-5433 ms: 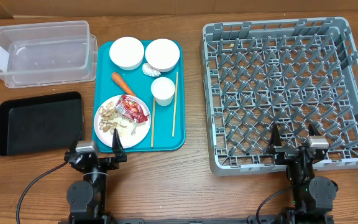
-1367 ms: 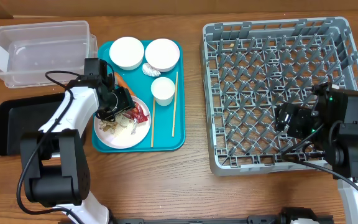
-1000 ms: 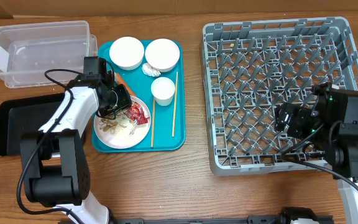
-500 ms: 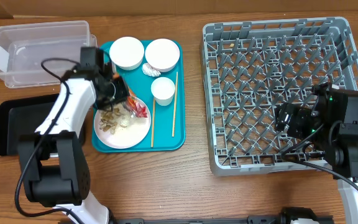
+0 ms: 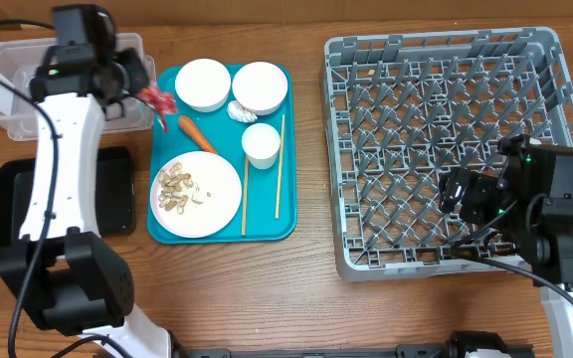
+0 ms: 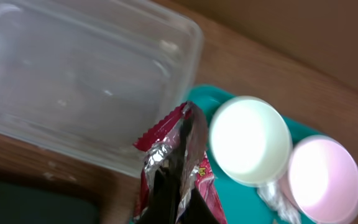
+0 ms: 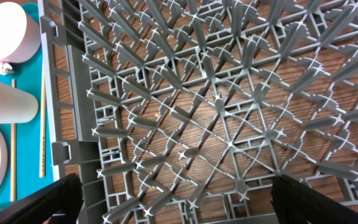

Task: Sort waste into correct bins and load items into the dishwasher
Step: 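Carry the red wrapper left and drop it into the clear bin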

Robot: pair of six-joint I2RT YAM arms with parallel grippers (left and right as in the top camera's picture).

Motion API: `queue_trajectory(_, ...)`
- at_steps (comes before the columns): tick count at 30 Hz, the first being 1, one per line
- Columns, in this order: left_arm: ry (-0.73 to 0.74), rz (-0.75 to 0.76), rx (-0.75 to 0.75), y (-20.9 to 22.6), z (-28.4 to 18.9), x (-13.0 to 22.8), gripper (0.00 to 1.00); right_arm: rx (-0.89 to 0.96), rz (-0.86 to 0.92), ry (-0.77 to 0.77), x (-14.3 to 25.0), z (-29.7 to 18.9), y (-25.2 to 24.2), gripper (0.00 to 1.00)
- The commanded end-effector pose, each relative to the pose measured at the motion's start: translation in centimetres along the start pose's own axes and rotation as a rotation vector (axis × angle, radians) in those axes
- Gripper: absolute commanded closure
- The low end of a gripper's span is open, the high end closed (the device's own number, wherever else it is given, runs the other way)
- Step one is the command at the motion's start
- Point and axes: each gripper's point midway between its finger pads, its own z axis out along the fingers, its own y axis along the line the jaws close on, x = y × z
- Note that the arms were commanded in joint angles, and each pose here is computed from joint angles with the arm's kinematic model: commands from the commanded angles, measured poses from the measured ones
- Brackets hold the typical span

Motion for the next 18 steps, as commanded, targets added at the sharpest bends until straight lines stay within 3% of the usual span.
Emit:
queue_trajectory(1, -0.126, -0.04, -0.099, 3.4, -1.5, -3.5, 0.96, 0.005, -0.008, -0.028, -0.7, -0.7, 0.0, 0.0)
queue_trajectory(4, -0.196, -0.061, -0.101, 4.5, -1.8, -5.5, 0.96, 0.007, -0.006, -0.018, -0.5, -0.7, 0.0, 0.0)
queue_trajectory(6, -0.233, -0.072, -0.123, 5.3, -1.8, -6.4, 0.89, 0.007, -0.006, -0.016, -0.4, -0.7, 0.0, 0.0)
queue_trajectory(9, -0.25, -0.074, -0.13, 5.6, -1.4, -6.8, 0.57, 0.007, -0.005, -0.016, -0.4, -0.7, 0.0, 0.0)
queue_trajectory(10, -0.248, -0.075, -0.131, 5.6, -1.2, -6.8, 0.5, 0.007, -0.005, -0.016, -0.4, -0.7, 0.0, 0.0)
queue_trajectory(14, -0.223, -0.074, -0.137, 5.8, 0.1, -6.3, 0.47, 0.007, -0.005, -0.016, -0.4, -0.7, 0.0, 0.0)
queue_trajectory(18, -0.204, -0.065, -0.097, 5.0, 0.4, -5.9, 0.52, 0.008, -0.005, -0.013, -0.3, -0.7, -0.1, 0.0)
